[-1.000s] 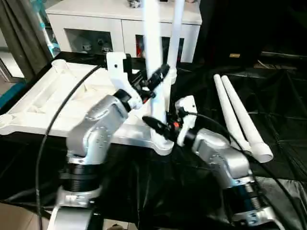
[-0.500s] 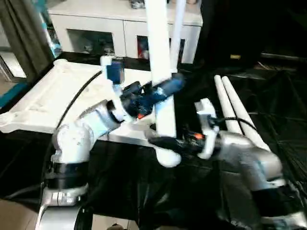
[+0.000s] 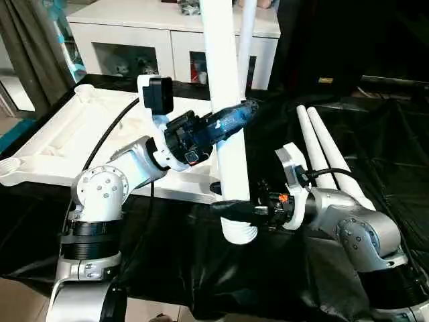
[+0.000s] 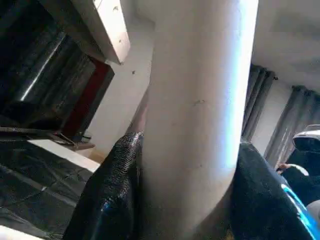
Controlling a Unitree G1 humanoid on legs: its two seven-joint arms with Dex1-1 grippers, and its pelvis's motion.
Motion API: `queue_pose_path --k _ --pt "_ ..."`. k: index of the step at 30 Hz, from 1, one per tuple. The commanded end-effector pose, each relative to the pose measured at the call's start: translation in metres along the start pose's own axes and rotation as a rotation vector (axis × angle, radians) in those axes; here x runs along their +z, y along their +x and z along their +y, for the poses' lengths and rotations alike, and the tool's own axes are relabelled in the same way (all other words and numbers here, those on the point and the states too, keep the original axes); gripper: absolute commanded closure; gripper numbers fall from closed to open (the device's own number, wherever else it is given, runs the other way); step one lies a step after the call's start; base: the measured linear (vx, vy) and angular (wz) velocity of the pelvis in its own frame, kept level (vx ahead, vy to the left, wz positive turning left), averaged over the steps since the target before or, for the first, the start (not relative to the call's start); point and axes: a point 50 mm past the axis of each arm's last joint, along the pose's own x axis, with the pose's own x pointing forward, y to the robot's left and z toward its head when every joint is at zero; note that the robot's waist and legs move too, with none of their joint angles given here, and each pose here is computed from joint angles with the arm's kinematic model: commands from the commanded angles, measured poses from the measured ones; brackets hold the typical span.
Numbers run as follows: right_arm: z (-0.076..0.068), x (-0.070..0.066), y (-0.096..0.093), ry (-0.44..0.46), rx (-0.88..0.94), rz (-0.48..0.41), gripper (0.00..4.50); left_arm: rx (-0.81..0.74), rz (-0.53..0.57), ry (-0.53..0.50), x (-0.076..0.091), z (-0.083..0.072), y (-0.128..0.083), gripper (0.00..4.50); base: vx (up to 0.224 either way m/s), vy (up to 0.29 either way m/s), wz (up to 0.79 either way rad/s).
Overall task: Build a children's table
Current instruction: Pick table leg
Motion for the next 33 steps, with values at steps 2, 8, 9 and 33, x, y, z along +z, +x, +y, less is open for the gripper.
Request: queue_pose_path --k 2,8,9,33 --pt "-0.005 0.003 -0.002 -0.043 -0.062 0.023 2.54 0.015 -0.021 0.030 0.007 0.001 0.002 2.54 0.000 0.000 0.00" --pt "-0.024 0.005 0.004 -0.137 -0.261 0.007 1.50 0.226 0.035 0.175 0.005 0.016 0.005 2.63 0.000 0.000 0.00" --pt "-0.031 0.005 0.006 -0.155 -0.342 0.006 1.43 0.299 0.049 0.233 0.004 0.021 0.006 2.64 0.000 0.000 0.00" --pt "-0.070 0.000 0.037 -0.139 -0.646 -0.018 2.51 0.799 0.062 0.529 0.003 0.046 0.012 1.95 0.000 0.000 0.00"
